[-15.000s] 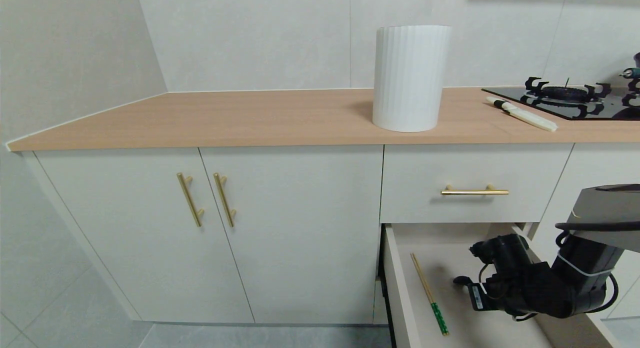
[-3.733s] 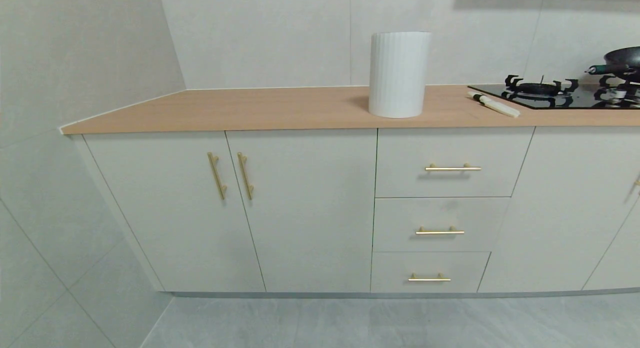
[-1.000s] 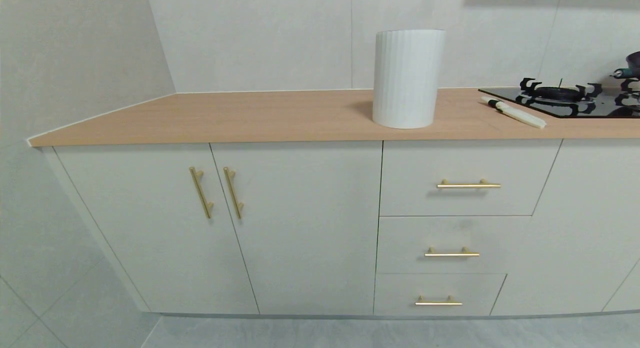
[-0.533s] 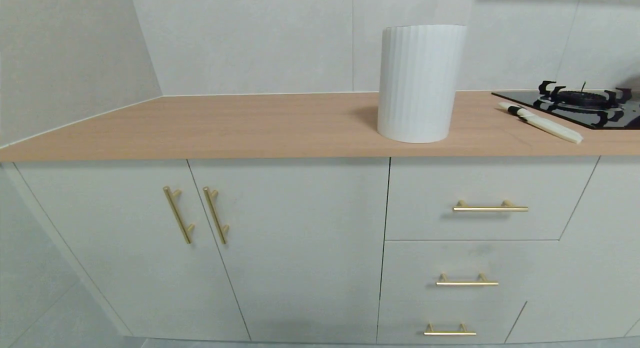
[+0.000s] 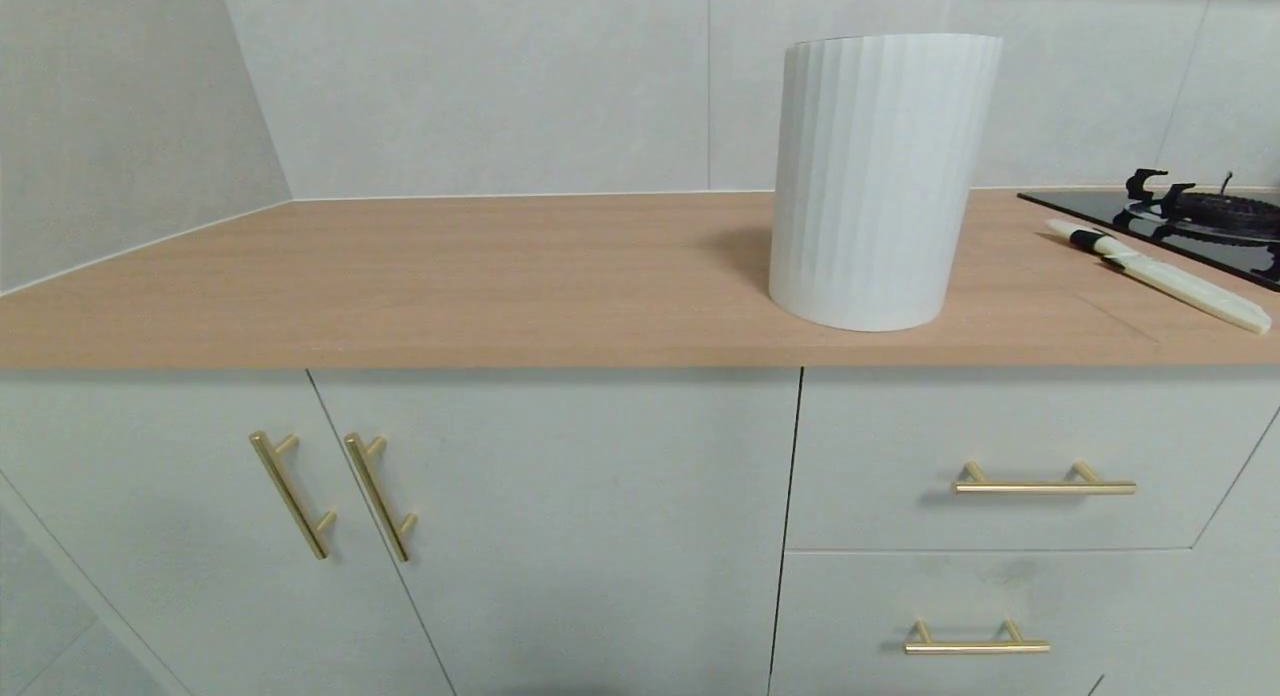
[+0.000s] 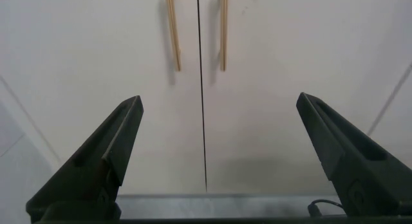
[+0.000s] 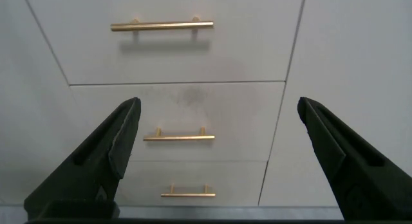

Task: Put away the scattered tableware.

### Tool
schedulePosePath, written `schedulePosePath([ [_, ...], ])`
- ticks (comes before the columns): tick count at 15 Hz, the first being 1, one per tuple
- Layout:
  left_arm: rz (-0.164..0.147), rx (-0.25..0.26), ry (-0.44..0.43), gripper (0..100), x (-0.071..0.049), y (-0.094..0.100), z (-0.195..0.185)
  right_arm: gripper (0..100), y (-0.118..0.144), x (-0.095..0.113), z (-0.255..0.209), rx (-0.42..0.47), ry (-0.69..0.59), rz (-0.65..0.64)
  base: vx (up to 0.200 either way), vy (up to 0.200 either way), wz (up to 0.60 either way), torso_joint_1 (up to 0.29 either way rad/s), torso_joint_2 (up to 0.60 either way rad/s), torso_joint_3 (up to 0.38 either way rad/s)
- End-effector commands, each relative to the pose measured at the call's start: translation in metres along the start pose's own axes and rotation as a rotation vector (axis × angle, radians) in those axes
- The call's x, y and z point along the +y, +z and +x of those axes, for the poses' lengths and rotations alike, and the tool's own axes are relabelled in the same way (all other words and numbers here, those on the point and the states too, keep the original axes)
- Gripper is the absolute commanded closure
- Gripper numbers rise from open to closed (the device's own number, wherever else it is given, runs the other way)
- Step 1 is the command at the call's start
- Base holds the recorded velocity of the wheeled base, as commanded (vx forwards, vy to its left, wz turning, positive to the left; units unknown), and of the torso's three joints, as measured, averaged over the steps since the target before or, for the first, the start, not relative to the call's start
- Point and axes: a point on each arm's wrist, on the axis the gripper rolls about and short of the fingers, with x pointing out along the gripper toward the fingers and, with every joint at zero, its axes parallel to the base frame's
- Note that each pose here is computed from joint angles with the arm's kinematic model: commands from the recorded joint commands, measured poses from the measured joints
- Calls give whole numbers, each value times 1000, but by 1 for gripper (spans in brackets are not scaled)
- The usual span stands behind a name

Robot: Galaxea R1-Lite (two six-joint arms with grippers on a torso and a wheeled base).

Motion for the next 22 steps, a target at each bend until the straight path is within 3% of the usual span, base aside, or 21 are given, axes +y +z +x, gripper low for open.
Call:
schedulePosePath([
  [1, -1, 1, 0, 0, 0, 0, 0, 0, 0, 0, 0, 1, 0, 0, 0, 0, 0, 0, 0, 0],
  [5, 8, -1, 0, 0, 0, 0, 0, 0, 0, 0, 0, 1, 0, 0, 0, 0, 0, 0, 0, 0],
  [14, 2, -1, 0, 0, 0, 0, 0, 0, 0, 0, 0, 1, 0, 1, 0, -200, 0, 4, 1, 2],
  [19, 2, -1, 0, 0, 0, 0, 0, 0, 0, 0, 0, 1, 0, 1, 0, 0, 0, 0, 0, 0],
  [22, 1, -1, 0, 0, 0, 0, 0, 0, 0, 0, 0, 1, -1, 1, 200, 0, 0, -1, 4, 5],
])
